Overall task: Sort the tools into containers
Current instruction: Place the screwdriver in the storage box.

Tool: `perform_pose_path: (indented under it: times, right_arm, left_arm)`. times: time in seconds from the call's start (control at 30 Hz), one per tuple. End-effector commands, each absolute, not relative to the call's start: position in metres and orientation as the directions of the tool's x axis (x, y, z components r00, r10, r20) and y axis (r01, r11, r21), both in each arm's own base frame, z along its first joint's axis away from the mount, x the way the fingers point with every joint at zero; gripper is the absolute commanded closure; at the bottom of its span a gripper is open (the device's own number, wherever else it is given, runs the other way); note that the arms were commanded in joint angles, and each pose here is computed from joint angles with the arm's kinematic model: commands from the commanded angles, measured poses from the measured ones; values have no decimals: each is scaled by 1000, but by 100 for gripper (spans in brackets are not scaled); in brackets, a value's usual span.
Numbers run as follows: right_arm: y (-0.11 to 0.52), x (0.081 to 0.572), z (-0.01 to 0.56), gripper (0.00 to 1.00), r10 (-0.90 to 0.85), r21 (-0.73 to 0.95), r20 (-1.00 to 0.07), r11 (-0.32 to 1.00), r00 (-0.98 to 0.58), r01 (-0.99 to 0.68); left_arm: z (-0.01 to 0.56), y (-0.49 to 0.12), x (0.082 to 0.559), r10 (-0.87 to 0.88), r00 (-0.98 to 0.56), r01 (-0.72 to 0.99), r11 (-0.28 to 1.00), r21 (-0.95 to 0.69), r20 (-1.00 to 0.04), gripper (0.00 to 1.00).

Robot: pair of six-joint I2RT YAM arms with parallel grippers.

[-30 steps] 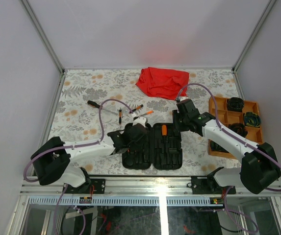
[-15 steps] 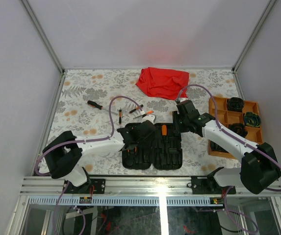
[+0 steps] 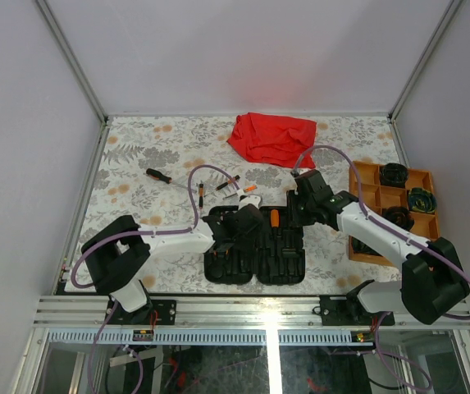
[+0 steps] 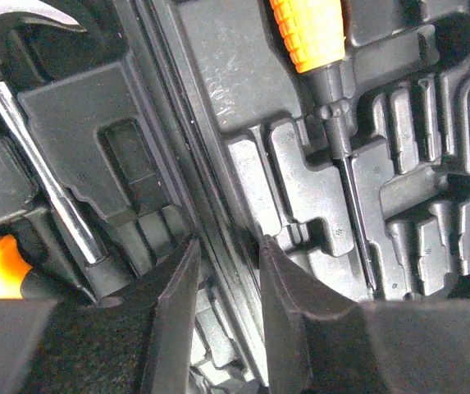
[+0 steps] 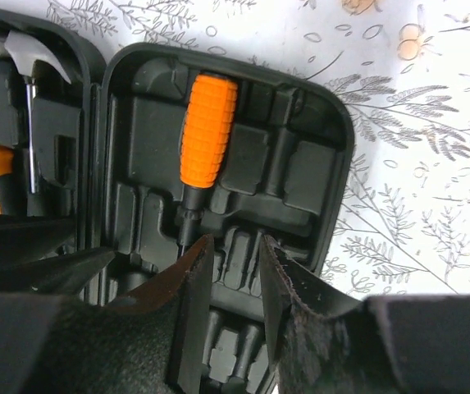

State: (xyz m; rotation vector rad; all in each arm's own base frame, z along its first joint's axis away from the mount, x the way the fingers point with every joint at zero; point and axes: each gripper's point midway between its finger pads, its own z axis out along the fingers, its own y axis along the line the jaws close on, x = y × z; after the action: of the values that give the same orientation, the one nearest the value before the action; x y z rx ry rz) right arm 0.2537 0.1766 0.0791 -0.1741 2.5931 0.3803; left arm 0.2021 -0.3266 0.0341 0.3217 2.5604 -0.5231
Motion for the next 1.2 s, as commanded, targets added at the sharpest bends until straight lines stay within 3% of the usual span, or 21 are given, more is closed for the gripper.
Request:
perform_pose_path:
  times: [0.0, 0.27, 0.5, 0.87, 1.17]
  right_arm:
    - [197, 246, 77, 66, -55, 324, -466, 918, -883, -228]
    - [212, 240, 63, 70, -55, 344, -419, 914, -906, -215]
    - [228, 246, 58, 72, -42, 361, -421, 909, -906, -210]
    - [222, 243, 46, 75, -61, 248, -405, 953, -912, -174]
    - [216, 253, 62, 76, -12, 238, -495, 960, -869, -149]
  left_arm:
    - [17, -322, 197, 120, -864, 289, 914, -285, -489, 74]
    - [16, -322, 196, 87, -869, 260, 918, -300, -486, 82]
    - [9, -325, 191, 106, -883, 262, 920, -292, -457, 82]
    - [2, -319, 190, 82, -892, 218, 940, -264, -445, 86]
    - [-2, -317, 189, 55, -898, 186, 946, -265, -436, 85]
